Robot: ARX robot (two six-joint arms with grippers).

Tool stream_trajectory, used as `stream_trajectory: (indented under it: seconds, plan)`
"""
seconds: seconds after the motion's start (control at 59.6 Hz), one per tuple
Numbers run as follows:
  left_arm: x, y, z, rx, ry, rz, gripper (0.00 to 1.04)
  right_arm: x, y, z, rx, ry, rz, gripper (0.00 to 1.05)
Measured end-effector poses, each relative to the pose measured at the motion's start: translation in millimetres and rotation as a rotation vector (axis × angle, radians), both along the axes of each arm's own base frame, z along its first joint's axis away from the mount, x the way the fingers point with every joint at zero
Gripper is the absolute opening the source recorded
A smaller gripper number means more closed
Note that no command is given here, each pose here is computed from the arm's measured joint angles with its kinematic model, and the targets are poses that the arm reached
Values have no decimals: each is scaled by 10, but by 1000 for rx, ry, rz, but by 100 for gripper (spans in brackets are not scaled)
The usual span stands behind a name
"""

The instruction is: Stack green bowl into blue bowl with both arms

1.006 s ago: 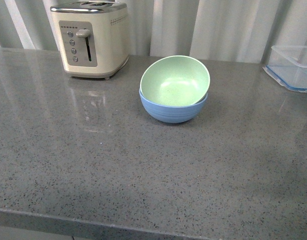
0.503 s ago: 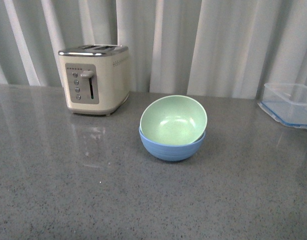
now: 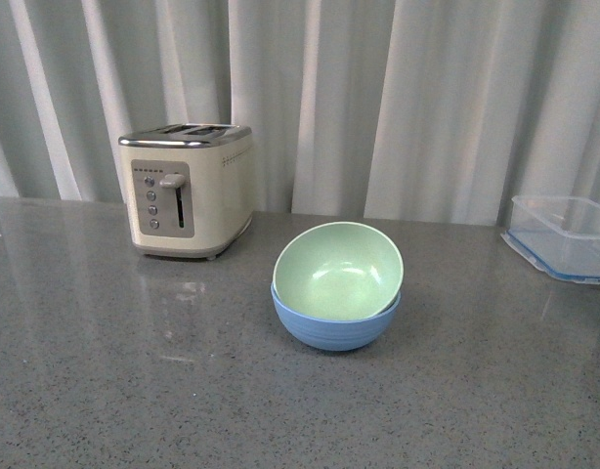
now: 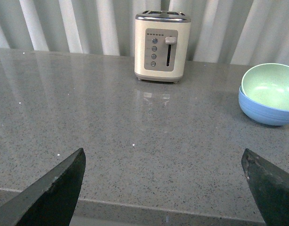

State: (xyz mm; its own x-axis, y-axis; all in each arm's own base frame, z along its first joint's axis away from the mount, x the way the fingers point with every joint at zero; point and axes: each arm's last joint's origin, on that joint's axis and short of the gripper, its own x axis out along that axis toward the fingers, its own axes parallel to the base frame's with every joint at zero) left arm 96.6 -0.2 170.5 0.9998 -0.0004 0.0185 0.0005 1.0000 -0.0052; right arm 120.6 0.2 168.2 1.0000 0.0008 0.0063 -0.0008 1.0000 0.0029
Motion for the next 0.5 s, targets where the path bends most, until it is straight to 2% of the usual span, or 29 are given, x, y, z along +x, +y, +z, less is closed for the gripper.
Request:
stream_trajectory:
  seconds: [0.503]
  plan:
    - [0,0,0,0,0,0,98,-124,0,-2,0,-2,0,1]
